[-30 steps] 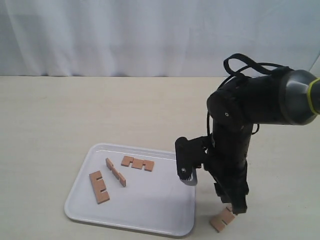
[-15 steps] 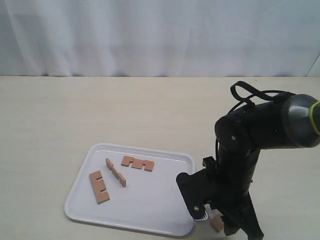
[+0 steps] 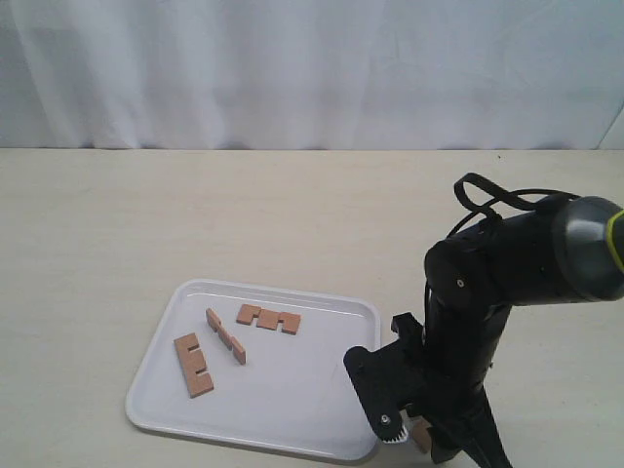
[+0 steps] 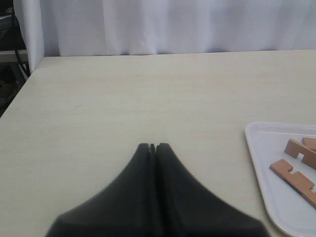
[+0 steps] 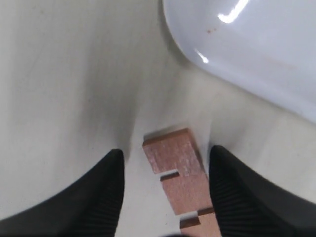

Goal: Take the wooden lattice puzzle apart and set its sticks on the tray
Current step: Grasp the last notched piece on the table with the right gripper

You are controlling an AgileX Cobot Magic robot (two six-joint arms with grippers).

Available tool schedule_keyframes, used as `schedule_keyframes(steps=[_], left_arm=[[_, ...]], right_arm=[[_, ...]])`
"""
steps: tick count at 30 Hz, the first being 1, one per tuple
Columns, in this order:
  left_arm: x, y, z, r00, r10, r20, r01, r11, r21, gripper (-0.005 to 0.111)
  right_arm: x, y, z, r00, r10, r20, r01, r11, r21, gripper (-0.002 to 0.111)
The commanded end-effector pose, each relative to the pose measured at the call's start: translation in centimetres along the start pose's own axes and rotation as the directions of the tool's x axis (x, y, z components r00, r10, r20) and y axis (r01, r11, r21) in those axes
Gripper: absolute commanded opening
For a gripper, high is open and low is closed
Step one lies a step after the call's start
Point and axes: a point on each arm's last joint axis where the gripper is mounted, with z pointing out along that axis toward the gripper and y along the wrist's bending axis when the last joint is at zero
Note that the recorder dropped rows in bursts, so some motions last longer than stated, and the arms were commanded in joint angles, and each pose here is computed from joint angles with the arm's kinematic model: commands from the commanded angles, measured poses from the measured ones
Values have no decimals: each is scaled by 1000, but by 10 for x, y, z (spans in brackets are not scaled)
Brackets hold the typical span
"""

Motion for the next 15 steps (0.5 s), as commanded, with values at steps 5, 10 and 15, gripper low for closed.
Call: schedule_keyframes(steps=[5, 10, 15], left_arm=[[0, 0, 0, 1000, 3, 8, -3, 1000, -1, 0], [0, 0, 0, 1000, 3, 8, -3, 1000, -1, 0], [0, 0, 0, 1000, 3, 8, -3, 1000, -1, 0]], right_arm=[[3, 3, 5, 1000, -7, -1, 7, 1000, 15, 46], [3, 1, 6, 1000, -4, 6, 3, 999, 37, 46], [4, 2, 11, 1000, -11, 4, 10, 997, 76, 46]])
